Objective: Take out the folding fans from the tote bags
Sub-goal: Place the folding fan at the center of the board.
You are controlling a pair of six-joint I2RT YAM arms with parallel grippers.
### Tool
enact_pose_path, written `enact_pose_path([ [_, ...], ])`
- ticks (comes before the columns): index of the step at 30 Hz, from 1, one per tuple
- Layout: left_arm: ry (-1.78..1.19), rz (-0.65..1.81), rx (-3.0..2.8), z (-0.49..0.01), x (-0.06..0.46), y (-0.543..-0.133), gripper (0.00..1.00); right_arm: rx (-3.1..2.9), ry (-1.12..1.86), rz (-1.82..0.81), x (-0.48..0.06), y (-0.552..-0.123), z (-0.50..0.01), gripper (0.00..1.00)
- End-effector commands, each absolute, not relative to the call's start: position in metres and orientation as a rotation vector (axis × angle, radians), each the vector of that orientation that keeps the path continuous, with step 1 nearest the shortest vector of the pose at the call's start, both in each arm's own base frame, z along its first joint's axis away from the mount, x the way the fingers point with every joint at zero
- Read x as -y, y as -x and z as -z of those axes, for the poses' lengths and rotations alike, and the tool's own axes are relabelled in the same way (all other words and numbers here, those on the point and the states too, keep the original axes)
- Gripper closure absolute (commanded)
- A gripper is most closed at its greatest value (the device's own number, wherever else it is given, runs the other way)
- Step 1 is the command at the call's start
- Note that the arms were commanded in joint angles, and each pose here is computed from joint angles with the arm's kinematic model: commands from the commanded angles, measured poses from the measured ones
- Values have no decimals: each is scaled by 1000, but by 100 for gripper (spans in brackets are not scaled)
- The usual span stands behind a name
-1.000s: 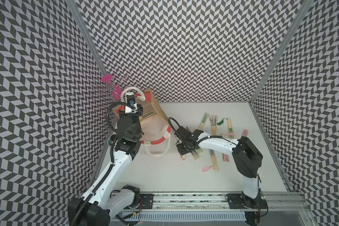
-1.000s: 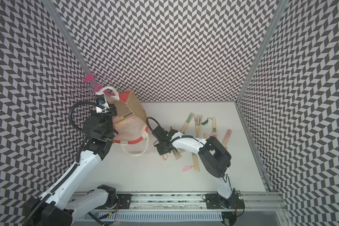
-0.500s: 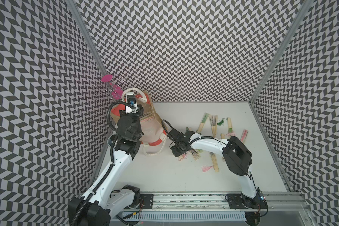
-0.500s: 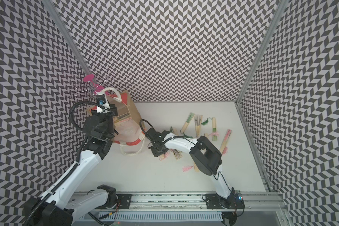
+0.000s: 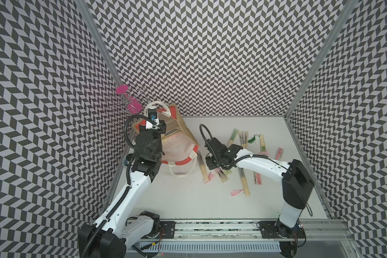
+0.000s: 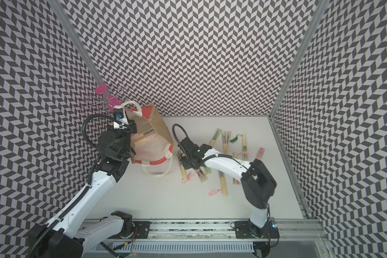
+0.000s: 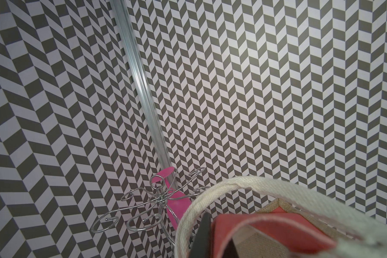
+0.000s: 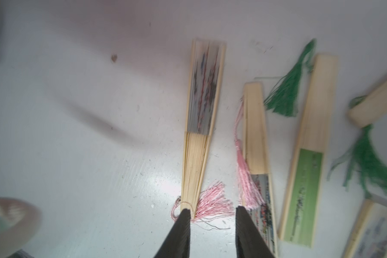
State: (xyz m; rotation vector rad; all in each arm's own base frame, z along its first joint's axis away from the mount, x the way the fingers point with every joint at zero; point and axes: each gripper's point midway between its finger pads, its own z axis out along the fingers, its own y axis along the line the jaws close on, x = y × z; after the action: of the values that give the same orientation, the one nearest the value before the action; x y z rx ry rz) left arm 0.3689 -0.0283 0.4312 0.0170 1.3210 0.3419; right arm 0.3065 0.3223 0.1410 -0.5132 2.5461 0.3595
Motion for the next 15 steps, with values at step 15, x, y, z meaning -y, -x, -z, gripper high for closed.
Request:
enact_pose_path([
  [15, -132, -208, -1400, -413, 67, -402, 100, -1660, 659, -815, -385, -248, -329, 74],
])
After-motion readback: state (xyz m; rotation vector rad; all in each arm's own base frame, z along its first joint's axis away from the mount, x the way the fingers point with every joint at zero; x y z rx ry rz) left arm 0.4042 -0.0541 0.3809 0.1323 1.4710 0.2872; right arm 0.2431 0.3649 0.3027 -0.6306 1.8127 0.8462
